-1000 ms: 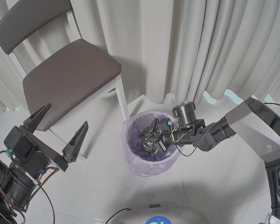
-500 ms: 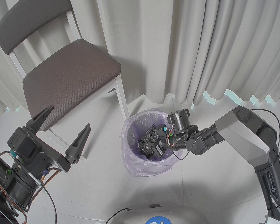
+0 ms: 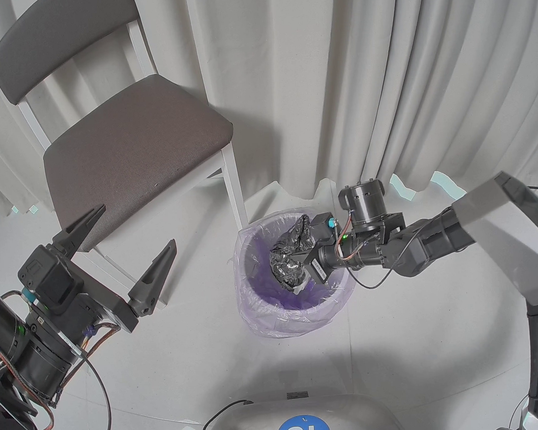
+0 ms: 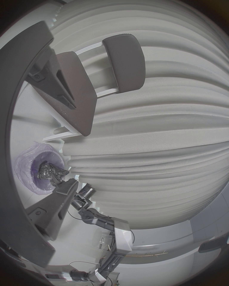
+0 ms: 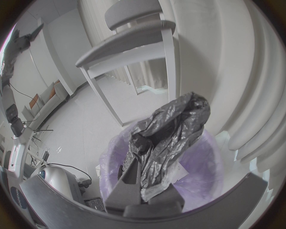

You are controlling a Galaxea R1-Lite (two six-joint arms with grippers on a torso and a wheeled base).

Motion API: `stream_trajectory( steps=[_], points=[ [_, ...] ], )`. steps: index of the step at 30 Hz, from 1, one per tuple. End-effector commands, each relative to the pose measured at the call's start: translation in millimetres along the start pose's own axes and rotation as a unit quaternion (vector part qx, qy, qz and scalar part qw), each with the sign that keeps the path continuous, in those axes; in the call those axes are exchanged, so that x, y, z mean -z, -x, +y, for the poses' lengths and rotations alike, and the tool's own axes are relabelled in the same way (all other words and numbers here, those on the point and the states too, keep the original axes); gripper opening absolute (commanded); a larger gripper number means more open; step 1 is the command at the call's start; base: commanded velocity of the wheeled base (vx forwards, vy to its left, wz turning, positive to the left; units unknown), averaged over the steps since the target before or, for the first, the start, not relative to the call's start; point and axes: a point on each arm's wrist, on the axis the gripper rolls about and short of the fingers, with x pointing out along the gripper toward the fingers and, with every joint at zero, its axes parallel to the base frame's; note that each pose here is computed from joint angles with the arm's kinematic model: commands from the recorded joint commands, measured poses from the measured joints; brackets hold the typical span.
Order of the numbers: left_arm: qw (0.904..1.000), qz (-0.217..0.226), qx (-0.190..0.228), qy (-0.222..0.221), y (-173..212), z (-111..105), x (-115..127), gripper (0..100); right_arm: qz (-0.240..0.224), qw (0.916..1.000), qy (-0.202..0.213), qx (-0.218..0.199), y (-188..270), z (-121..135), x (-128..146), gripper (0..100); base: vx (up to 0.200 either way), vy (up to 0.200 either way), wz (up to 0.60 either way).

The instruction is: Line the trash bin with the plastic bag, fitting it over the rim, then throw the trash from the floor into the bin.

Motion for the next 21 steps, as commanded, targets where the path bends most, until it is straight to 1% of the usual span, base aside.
stream_trajectory(
  steps=[1, 3, 6, 12, 17, 18, 21],
  points=[
    [1.0, 0.0, 0.0, 0.0, -0.2, -0.3, 0.1, 100, -0.033, 0.9993, 0.015, 0.011, 37.1, 2.5, -31.5, 0, 0.0, 0.0, 0.0],
    [1.0, 0.0, 0.0, 0.0, -0.2, -0.3, 0.1, 100, -0.038, 0.9991, 0.017, 0.009, 39.4, 4.9, -35.3, 0, 0.0, 0.0, 0.0],
    [1.0, 0.0, 0.0, 0.0, -0.2, -0.1, 0.2, 100, -0.036, 0.9993, 0.013, 0.006, 39.2, 6.7, -34.1, 0, 0.0, 0.0, 0.0],
    [1.0, 0.004, 0.002, 0.0, -2.5, -1.2, 1.7, 100, -0.019, 0.9998, 0.011, -0.001, 34.8, 10.6, -23.6, 0, 0.0, 0.0, 0.0],
    [1.0, 0.004, 0.003, -0.001, -2.2, -1.5, 1.9, 100, -0.014, 0.9999, 0.01, 0.001, 34.5, 8.2, -19.9, 0, 0.0, 0.0, 0.0],
    [1.0, 0.005, 0.004, -0.001, -2.0, -1.6, 2.3, 100, -0.013, 0.9999, 0.01, 0.0, 34.5, 8.2, -19.7, 100, 0.0, 0.0, 0.0],
    [0.9999, 0.005, 0.003, -0.012, -2.0, -1.6, 2.3, 100, -0.01, 0.9999, 0.008, 0.0, 34.0, 8.3, -17.2, 100, 0.0, 0.0, 0.0]
  ],
)
